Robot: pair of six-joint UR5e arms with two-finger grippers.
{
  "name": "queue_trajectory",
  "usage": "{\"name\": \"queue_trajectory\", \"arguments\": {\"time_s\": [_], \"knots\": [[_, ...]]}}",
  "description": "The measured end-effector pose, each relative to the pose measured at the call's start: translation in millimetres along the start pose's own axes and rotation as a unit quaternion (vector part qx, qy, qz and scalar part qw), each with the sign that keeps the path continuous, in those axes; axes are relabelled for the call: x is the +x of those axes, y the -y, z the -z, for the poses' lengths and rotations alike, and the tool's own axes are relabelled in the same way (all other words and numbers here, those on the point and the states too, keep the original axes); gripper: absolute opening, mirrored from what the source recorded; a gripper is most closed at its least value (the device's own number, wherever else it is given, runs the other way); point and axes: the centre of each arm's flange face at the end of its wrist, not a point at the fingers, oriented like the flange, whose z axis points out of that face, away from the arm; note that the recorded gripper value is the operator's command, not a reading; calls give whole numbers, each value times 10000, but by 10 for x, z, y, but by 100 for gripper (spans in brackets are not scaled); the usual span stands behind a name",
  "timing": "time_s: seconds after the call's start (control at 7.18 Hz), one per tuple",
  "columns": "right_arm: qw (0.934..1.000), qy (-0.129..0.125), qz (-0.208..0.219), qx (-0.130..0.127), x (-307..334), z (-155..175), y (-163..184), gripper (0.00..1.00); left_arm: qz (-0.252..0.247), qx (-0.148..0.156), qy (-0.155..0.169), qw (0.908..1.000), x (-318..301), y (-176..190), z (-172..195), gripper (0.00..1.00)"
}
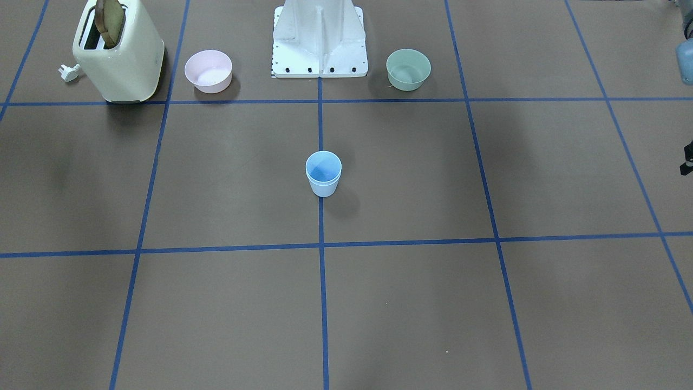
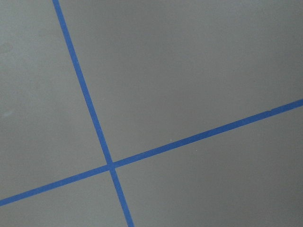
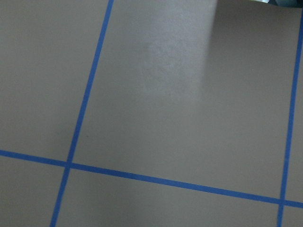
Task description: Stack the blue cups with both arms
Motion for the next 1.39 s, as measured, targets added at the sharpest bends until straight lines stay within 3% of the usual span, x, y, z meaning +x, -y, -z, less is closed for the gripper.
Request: {"name": "queue_trajectory", "arguments": {"time_s": [0.28,0.7,1.39], "knots": [[9994,-100,-96,-308,544,-48,-556,100,167,-78,-237,9995,-120,-237,-73,99],[9960,-139,-583,-669,1063,-263,-1204,100,336,-135,-271,9990,-248,-431,-116,99],[9946,-37,-722,-738,1135,-313,-1307,100,392,-166,-298,9986,-283,-547,-158,100]]}}
